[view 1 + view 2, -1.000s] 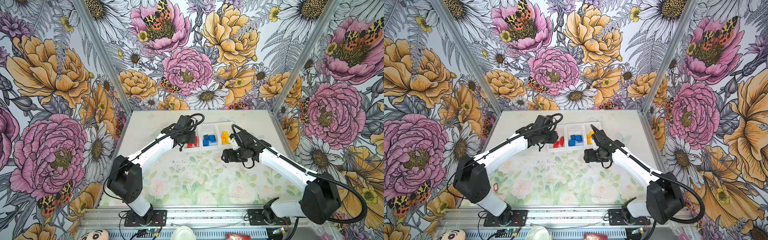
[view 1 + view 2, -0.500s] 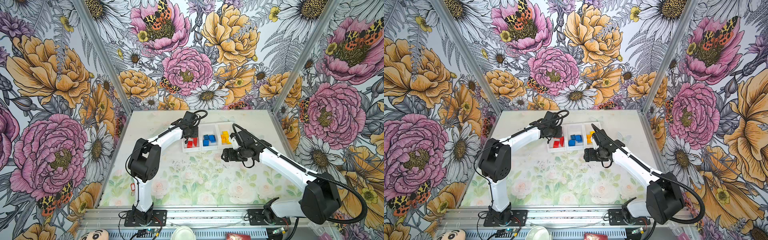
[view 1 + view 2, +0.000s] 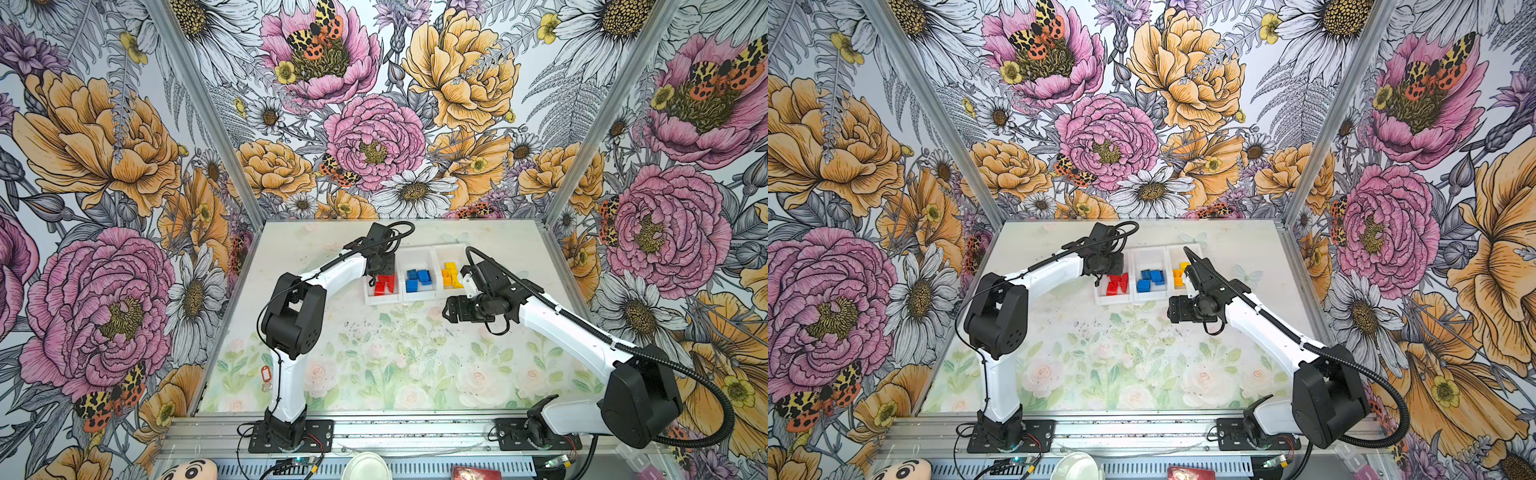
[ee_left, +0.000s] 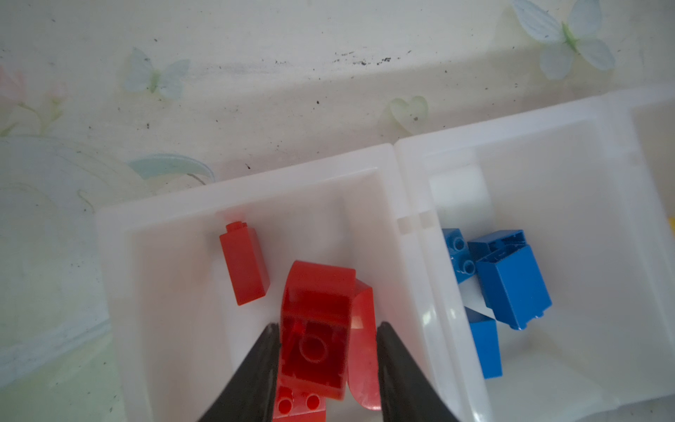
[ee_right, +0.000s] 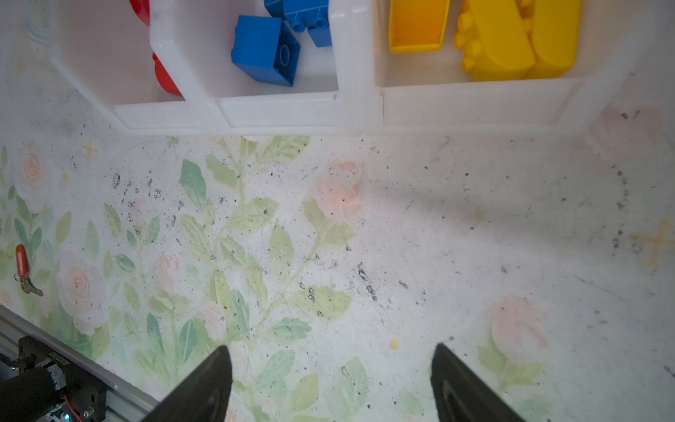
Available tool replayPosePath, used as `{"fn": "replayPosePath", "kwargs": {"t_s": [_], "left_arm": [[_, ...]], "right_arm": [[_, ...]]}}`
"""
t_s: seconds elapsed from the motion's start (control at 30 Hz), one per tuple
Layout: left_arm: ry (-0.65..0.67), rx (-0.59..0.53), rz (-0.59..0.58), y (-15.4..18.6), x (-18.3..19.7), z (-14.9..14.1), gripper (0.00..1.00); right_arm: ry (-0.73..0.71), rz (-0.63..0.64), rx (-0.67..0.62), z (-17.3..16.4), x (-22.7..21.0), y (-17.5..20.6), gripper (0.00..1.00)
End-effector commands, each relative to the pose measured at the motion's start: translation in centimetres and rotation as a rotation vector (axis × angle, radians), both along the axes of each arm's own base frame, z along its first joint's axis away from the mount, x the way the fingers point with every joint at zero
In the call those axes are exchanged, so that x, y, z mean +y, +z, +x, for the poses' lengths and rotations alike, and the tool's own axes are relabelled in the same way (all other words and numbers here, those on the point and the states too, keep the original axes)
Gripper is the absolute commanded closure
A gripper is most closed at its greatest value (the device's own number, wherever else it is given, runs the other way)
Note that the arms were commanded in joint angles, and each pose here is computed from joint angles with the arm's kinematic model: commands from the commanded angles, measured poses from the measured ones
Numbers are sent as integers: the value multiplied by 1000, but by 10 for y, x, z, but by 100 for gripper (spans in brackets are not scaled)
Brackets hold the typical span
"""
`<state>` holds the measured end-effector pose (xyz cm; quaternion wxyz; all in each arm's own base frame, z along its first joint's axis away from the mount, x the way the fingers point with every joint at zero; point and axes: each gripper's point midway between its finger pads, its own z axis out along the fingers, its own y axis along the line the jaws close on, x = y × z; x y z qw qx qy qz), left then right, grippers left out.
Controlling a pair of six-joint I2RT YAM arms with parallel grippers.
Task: Sort the legos into containers by color
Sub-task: Place the lego in the container.
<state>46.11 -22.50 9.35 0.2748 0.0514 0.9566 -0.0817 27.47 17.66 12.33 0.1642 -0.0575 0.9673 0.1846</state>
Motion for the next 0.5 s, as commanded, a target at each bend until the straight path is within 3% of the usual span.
{"fn": "replayPosePath", "kwargs": {"t_s": [0.0, 0.47], "left_arm": [[19, -49, 5, 10, 5, 13, 50], [5, -118, -21, 39, -3, -5, 36]], "right_arm": [[-4, 31, -42, 12, 5, 14, 13], [-17, 2, -93, 19, -6, 22, 13]]}}
